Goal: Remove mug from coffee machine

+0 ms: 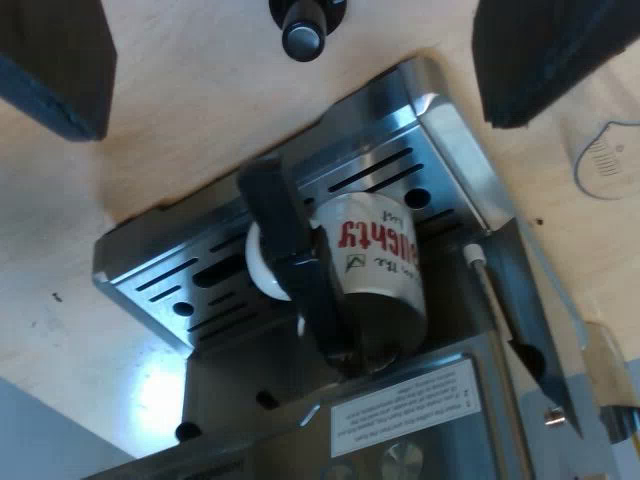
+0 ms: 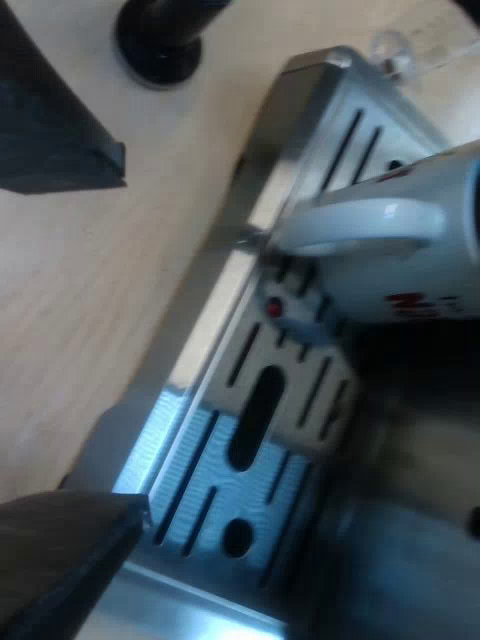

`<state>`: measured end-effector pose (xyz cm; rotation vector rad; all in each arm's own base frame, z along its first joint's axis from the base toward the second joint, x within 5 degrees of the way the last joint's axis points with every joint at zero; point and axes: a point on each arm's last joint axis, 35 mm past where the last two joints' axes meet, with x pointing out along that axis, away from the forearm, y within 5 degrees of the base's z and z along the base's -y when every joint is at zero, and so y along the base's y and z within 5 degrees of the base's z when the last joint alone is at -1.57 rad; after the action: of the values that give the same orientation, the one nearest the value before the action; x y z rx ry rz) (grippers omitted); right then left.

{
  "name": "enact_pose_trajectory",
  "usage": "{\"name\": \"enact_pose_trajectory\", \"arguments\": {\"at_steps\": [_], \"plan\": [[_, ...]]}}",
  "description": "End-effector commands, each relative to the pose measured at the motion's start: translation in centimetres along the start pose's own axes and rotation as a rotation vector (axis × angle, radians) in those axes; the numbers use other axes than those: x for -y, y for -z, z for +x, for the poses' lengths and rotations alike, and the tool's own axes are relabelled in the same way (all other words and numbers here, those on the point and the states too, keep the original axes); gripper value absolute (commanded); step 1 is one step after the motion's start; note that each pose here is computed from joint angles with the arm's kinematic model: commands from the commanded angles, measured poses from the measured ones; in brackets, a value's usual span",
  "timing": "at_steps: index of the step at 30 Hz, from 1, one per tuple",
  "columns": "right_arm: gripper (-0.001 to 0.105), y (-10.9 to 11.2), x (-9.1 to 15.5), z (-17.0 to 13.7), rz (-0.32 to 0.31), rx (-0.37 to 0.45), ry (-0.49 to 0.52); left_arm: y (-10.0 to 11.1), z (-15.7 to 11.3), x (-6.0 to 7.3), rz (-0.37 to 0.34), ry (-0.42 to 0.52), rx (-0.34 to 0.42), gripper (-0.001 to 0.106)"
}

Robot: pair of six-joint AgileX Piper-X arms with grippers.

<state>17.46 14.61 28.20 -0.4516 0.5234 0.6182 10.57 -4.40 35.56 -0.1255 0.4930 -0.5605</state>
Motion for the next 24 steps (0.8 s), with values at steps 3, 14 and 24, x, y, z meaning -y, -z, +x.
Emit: {"name": "enact_pose_trajectory", "arguments": {"at_steps": [3,14,24], "plan": [[0.064,0.3,-0.3,1.7,0.063,0.062,0.003,-0.3,-0.2,0.2,0.011,0.022,0.016,0.087],[0.064,2.6,-4.6,5.5,0.024,0.138,0.029,-0.3,-0.2,0.2,0.011,0.022,0.016,0.087],[0.064,2.8,-6.0,8.9,0.088,0.241,0.071,-0.3,-0.2,0.2,0.011,0.022,0.016,0.087]]}}
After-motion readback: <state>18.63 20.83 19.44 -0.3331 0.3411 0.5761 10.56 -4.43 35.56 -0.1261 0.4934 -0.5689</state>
